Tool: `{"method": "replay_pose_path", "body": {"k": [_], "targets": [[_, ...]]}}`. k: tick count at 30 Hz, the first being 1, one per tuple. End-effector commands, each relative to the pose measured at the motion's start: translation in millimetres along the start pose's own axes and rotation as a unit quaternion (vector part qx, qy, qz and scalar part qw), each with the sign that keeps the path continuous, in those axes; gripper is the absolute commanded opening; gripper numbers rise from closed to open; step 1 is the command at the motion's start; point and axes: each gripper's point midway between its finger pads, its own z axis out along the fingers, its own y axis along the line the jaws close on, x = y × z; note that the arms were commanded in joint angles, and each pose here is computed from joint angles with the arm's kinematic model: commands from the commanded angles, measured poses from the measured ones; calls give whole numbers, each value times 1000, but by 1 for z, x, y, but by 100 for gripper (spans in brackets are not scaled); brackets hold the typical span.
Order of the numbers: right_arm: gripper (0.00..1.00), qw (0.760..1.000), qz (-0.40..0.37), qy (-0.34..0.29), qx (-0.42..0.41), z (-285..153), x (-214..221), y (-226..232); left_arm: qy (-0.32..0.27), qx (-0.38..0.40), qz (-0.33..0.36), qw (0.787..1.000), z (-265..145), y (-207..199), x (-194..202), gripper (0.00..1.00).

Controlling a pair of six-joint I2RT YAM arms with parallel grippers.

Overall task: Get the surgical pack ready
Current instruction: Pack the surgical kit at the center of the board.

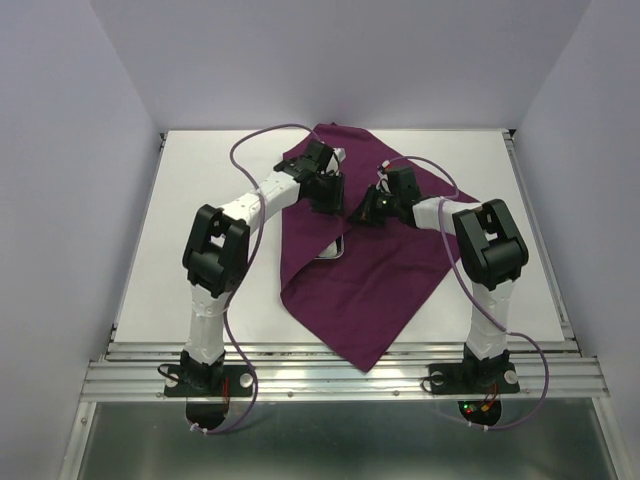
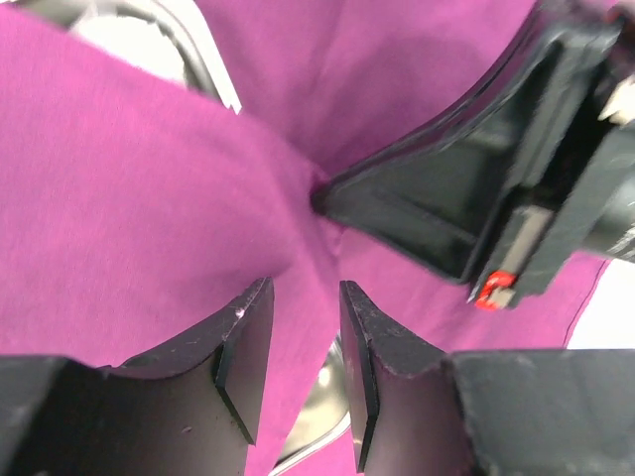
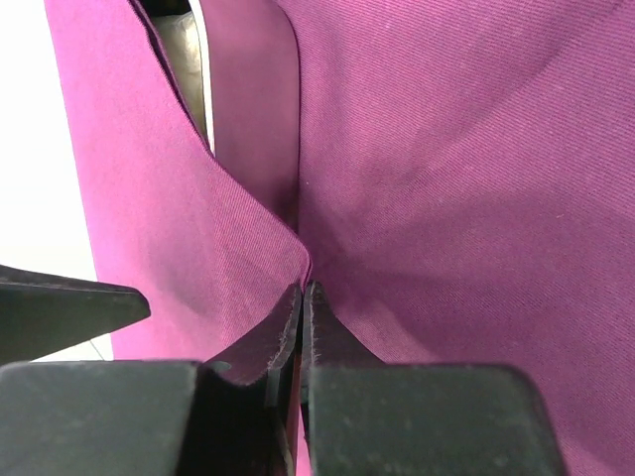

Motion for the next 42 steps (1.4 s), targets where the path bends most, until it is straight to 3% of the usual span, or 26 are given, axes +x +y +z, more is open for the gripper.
{"method": "replay_pose_path", "body": {"k": [1, 9, 16, 19, 22, 26, 29, 34, 42], "targets": [[1, 999, -24, -23, -1, -7, -9, 5, -23, -6, 12, 1000, -4, -12, -20, 44], [1, 999, -27, -21, -3, -7, -8, 6, -27, -94, 44, 994, 11, -5, -22, 44], [1, 1000, -26, -18, -1, -6, -5, 2, -41, -125, 37, 991, 8, 6, -24, 43], [1, 1000, -24, -16, 0, -4, -4, 1, -53, -122, 34, 991, -2, 3, -27, 42], [0, 1000, -23, -13, -1, -2, -3, 0, -100, -102, 35, 989, -45, -11, -40, 42], [1, 1000, -24, -11, -4, 0, -3, 0, -124, -100, 37, 986, -81, -8, -27, 42], [1, 1000, -25, -7, -7, 1, -1, 0, -129, -116, 18, 985, -99, 8, 2, 35], [1, 1000, -27, -6, -10, 1, 0, 0, -99, -114, -31, 988, -112, 31, 71, 0], [1, 999, -30, -7, -12, 2, -2, 1, -51, -99, -95, 989, -98, 50, 147, 0]]}}
